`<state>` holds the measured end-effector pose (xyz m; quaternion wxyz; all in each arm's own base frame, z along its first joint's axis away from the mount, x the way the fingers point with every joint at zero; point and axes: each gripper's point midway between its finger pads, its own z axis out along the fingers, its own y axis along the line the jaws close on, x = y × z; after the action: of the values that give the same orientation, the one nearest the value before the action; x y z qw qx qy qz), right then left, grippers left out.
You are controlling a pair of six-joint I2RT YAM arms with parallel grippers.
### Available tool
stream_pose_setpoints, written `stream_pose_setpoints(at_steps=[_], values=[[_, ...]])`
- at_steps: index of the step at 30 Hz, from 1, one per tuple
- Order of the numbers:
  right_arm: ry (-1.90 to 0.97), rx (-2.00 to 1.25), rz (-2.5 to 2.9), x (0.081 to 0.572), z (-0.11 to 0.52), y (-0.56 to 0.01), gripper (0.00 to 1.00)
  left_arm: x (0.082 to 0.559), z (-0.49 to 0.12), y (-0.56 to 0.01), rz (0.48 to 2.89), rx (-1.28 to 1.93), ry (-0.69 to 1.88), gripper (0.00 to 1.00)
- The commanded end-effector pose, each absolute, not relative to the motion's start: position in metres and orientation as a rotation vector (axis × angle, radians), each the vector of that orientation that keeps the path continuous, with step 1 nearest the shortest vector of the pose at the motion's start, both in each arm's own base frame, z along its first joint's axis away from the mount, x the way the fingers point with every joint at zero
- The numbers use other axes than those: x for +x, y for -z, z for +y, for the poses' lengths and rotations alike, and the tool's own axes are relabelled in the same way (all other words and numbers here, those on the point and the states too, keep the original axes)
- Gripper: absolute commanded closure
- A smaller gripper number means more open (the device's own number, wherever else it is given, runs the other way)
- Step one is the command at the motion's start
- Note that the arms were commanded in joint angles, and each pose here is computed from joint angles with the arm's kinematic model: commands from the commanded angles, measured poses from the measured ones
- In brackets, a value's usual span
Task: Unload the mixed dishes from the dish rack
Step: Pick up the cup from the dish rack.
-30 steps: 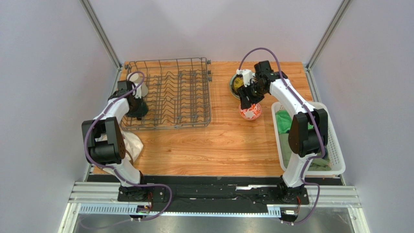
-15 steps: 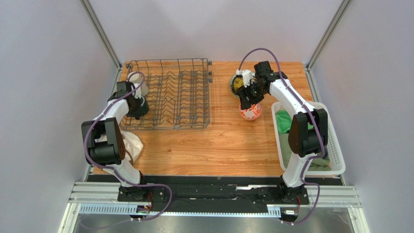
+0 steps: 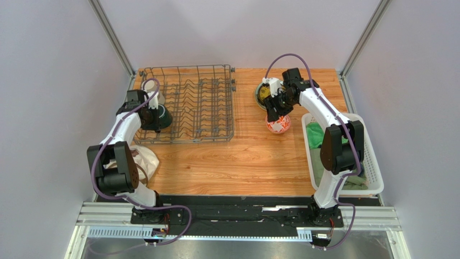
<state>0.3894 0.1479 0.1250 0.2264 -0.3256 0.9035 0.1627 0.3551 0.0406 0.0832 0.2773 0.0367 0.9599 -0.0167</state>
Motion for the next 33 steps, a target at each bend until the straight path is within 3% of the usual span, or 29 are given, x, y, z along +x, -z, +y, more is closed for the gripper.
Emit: stream_pose_setpoints(at_steps=[1, 9, 22, 28, 33], values=[[-0.478, -0.905, 2.472, 0.392, 0.155, -0.128, 0.42, 0.373, 0.027, -0.148, 2.387, 0.151, 0.118, 1.00], [-0.525, -0.911, 2.444, 0.392, 0.166, -0.144, 0.43, 0.370, 0.008, -0.193, 2.286, 0.188, 0.239, 1.00], [-1.115, -0.819, 2.025, 0.375, 0.242, -0.271, 0.36, 0.333, -0.091, -0.273, 2.012, 0.447, 0.976, 1.00], [-1.398, -0.763, 1.873, 0.366, 0.266, -0.305, 0.32, 0.316, -0.112, -0.293, 1.888, 0.526, 1.209, 1.00], [-1.428, -0.824, 1.801, 0.362, 0.274, -0.318, 0.27, 0.305, -0.123, -0.311, 1.798, 0.575, 1.374, 1.00]])
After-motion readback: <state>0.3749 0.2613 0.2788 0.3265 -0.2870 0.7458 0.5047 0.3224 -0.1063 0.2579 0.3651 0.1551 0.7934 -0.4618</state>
